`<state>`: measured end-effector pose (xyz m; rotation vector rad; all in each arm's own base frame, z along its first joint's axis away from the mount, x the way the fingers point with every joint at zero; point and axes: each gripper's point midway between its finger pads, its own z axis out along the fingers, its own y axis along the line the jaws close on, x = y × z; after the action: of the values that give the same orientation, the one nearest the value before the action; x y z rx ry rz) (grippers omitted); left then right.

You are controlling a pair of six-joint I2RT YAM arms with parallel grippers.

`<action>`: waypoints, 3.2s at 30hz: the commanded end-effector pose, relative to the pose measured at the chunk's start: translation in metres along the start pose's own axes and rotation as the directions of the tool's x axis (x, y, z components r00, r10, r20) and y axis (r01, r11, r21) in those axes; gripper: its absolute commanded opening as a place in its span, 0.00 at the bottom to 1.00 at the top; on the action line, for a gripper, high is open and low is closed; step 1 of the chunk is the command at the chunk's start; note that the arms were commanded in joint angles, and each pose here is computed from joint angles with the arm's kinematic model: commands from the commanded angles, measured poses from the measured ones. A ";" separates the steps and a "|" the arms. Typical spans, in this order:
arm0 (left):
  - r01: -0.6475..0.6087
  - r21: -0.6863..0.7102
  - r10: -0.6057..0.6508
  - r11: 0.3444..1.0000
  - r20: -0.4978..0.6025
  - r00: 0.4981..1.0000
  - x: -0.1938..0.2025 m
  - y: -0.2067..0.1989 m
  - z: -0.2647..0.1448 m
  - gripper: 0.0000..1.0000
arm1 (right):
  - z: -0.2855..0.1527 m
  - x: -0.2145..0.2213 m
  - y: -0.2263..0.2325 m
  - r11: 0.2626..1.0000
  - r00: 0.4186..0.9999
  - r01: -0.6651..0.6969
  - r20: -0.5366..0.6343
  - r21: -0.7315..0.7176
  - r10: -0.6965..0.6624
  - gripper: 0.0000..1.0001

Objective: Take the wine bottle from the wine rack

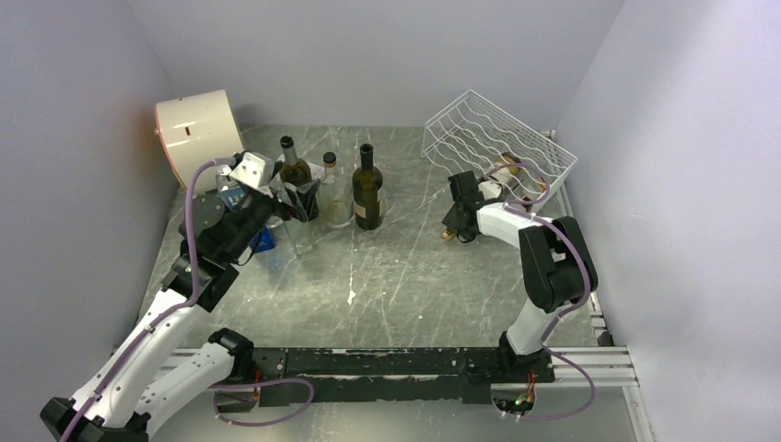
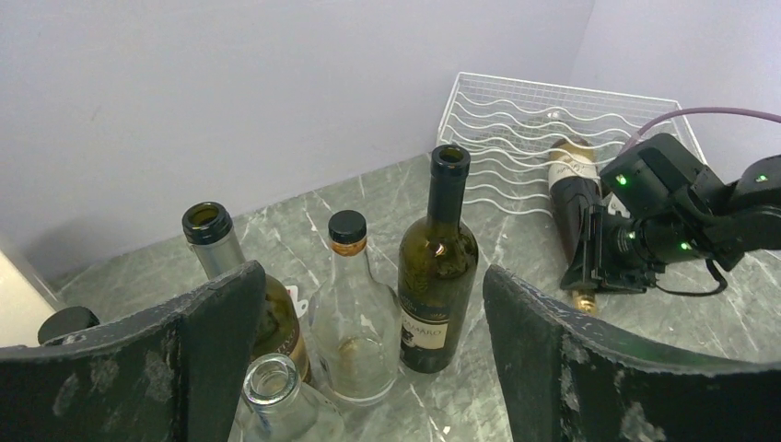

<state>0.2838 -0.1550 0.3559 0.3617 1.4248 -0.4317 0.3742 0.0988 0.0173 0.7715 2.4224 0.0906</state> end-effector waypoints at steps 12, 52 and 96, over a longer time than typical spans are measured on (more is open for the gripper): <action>0.033 0.033 -0.033 0.999 -0.011 0.999 0.008 -0.005 0.009 0.90 | -0.093 0.100 0.019 0.966 0.981 0.049 -0.172 -0.256 -0.096 0.09; -0.316 0.699 0.335 0.641 0.116 0.935 0.103 -0.248 -0.016 0.99 | -0.249 0.153 -0.023 0.629 0.790 0.241 -0.227 -0.739 -0.570 0.00; -0.455 0.658 0.541 0.600 0.086 0.837 0.197 -0.313 -0.006 0.27 | -0.308 0.072 -0.033 0.679 0.870 0.397 0.017 -0.618 -0.493 0.62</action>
<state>0.1451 -0.4484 0.1512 1.5208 1.0456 -0.3553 0.1164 0.1621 0.1955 -0.2120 2.5237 0.8805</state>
